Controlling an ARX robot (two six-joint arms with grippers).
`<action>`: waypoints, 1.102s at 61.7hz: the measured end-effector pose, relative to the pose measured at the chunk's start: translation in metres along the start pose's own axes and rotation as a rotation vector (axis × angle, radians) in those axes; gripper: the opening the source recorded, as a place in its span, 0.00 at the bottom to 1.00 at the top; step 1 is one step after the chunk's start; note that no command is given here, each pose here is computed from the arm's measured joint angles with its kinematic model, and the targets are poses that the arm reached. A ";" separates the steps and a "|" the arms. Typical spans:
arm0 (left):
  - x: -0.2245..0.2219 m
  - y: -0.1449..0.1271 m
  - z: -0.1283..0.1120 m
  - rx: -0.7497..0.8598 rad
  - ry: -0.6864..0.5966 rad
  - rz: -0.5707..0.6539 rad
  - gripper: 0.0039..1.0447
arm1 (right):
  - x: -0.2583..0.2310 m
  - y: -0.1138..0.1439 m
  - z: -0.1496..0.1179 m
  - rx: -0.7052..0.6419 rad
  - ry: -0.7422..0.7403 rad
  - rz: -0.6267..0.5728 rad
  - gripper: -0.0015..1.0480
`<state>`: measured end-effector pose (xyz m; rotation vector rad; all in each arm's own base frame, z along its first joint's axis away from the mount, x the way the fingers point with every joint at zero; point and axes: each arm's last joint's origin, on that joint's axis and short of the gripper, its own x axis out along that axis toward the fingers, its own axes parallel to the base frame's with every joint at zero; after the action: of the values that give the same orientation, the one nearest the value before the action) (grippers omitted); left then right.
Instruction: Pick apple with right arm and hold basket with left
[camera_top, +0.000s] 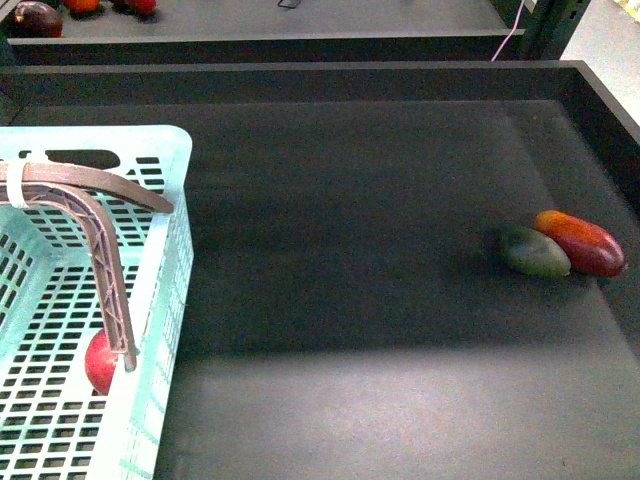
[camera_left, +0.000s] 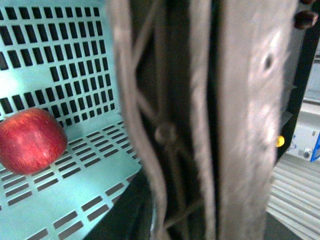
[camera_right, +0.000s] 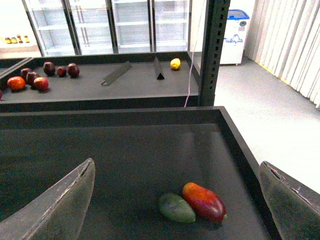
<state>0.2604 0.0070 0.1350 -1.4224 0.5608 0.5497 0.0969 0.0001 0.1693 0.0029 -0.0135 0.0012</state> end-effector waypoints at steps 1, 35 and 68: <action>-0.001 0.001 0.000 0.002 0.002 0.005 0.32 | 0.000 0.000 0.000 0.000 0.000 0.000 0.92; -0.093 -0.017 -0.007 0.034 -0.048 -0.085 0.94 | 0.000 0.000 0.000 0.000 0.000 0.000 0.92; -0.123 0.003 -0.019 1.229 -0.489 -0.593 0.38 | 0.000 0.000 0.000 0.000 0.000 0.000 0.92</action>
<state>0.1649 -0.0136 0.2121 -0.2052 -0.0010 -0.0032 0.0969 0.0001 0.1693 0.0029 -0.0135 0.0008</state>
